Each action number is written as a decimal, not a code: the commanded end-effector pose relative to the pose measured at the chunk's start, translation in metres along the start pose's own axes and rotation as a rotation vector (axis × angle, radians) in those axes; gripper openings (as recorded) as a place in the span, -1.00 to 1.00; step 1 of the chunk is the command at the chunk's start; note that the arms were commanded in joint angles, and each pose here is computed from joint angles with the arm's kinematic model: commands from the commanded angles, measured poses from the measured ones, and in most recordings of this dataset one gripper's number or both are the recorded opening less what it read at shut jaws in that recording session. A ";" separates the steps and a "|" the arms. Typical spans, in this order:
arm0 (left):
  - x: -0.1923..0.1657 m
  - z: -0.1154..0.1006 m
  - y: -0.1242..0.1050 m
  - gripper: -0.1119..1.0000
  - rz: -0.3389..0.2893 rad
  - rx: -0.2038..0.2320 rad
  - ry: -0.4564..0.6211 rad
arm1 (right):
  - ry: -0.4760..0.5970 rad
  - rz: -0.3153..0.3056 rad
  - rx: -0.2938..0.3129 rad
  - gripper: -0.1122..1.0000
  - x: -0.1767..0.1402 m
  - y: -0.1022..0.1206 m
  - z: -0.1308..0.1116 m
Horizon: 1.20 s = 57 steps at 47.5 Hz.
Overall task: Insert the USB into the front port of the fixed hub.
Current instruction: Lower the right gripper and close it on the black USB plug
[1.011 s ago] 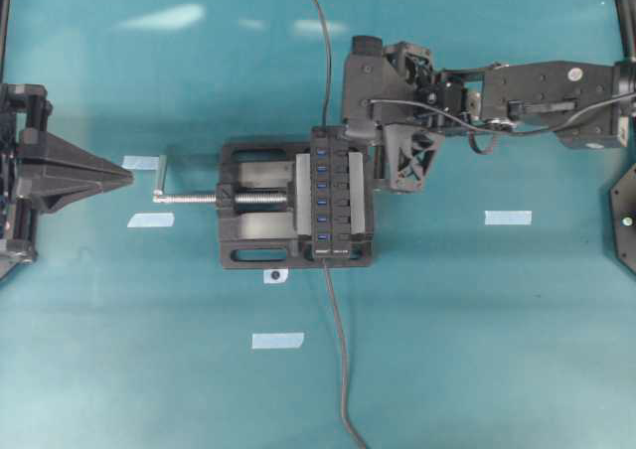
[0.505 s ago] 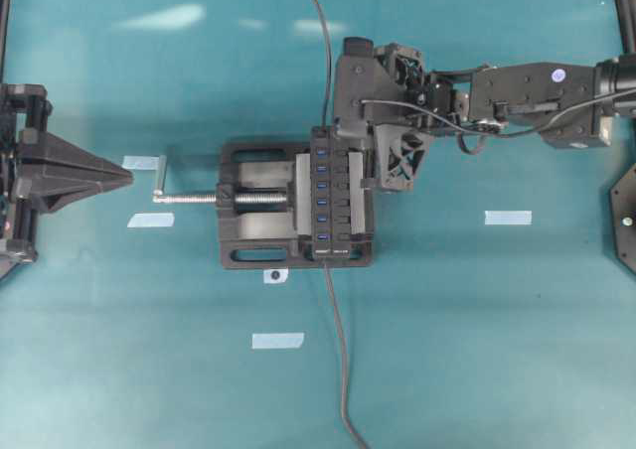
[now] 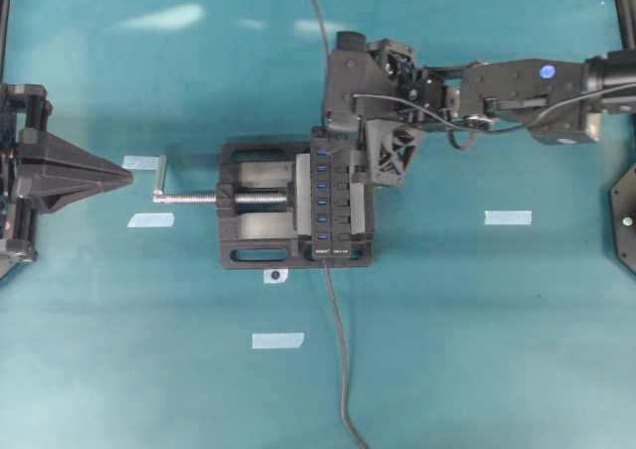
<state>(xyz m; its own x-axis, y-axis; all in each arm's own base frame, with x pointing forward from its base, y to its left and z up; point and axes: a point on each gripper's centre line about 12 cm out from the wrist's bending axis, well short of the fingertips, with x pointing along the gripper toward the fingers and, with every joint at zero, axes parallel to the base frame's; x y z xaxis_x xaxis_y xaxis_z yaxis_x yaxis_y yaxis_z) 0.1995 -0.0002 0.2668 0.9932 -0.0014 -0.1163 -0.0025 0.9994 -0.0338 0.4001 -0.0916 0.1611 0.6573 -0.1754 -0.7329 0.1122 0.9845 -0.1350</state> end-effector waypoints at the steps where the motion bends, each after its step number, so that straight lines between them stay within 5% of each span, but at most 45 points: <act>1: 0.001 0.004 0.000 -0.80 -0.001 0.002 -0.011 | -0.048 -0.011 -0.005 0.58 -0.003 -0.005 0.017; 22: -0.002 0.004 0.000 -0.80 -0.001 0.000 -0.020 | -0.046 -0.011 -0.005 0.52 -0.001 -0.005 0.019; 48: -0.004 0.003 0.000 -0.80 -0.001 0.002 -0.025 | -0.048 -0.001 -0.015 -0.50 -0.002 0.001 0.018; 57: -0.004 0.003 0.000 -0.80 -0.001 0.002 -0.026 | -0.047 0.000 -0.016 -0.65 -0.003 0.001 0.018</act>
<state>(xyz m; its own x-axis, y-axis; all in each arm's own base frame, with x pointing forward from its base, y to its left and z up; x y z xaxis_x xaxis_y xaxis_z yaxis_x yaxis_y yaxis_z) 0.1938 -0.0002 0.2659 0.9947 -0.0014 -0.1026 -0.0021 0.9994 -0.0338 0.4086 -0.0882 0.1600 0.6616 -0.1678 -0.7308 0.1017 0.9857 -0.1343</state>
